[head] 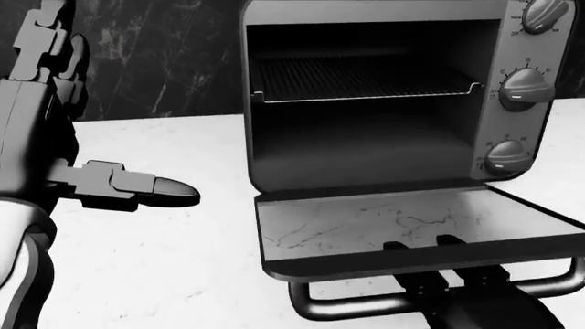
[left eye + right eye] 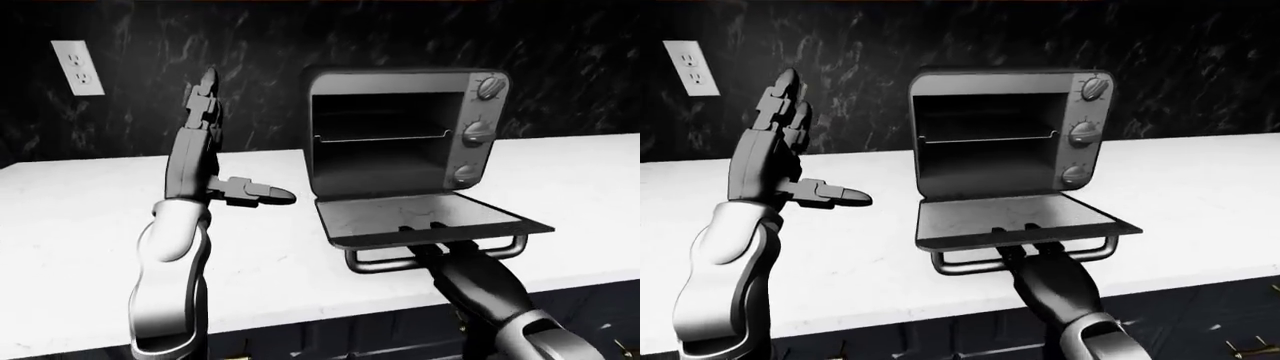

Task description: Open the toaster oven door.

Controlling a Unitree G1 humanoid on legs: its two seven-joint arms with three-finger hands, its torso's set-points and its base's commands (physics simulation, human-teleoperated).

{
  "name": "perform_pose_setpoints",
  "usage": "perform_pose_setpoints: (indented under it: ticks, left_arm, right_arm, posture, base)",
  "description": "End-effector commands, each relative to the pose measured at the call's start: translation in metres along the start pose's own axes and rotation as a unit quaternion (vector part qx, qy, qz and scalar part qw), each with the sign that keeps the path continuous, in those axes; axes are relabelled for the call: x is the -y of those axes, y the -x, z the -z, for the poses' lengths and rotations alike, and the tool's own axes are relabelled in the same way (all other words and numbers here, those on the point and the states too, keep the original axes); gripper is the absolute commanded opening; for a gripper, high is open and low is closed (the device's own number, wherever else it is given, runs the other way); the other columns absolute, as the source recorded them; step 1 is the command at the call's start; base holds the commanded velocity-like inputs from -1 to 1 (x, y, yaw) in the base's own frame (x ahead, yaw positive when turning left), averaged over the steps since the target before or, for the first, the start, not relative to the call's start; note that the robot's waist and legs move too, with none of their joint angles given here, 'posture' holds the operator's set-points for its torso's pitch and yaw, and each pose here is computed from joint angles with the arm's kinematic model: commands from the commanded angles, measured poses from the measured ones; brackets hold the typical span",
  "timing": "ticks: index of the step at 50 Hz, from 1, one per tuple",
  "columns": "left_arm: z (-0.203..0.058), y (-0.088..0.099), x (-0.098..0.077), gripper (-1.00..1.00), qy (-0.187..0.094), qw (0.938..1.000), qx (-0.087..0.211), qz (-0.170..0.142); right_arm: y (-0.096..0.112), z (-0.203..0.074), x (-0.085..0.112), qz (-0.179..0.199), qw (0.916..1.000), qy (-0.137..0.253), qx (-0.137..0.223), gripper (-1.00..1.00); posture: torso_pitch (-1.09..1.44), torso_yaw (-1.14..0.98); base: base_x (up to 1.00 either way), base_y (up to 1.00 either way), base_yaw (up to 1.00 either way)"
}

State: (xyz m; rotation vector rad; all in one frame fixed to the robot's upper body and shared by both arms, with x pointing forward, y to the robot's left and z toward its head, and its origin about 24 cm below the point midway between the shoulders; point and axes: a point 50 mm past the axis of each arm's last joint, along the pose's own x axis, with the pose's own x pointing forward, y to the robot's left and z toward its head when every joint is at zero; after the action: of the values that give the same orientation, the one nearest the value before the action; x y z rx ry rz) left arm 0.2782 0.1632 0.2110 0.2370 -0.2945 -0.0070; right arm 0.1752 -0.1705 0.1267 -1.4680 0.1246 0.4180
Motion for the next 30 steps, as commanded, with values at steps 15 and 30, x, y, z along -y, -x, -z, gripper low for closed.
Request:
perform_pose_setpoints:
  ticks: [15,30]
  left_arm:
    - [-0.016,-0.004,0.0,1.0,-0.006,0.9992,0.039,0.002]
    - [-0.018,-0.005,0.001,1.0,-0.008,0.9992,0.04,0.002]
  right_arm:
    - [0.051,-0.003,-0.013,0.048,0.9988,-0.004,0.005,1.0]
    - [0.06,0.001,-0.063,0.013,0.9994,-0.03,0.007,1.0]
  posture:
    - [-0.6,0.0]
    - [-0.6,0.0]
  base:
    - [0.0,0.0,0.0]
    - [0.0,0.0,0.0]
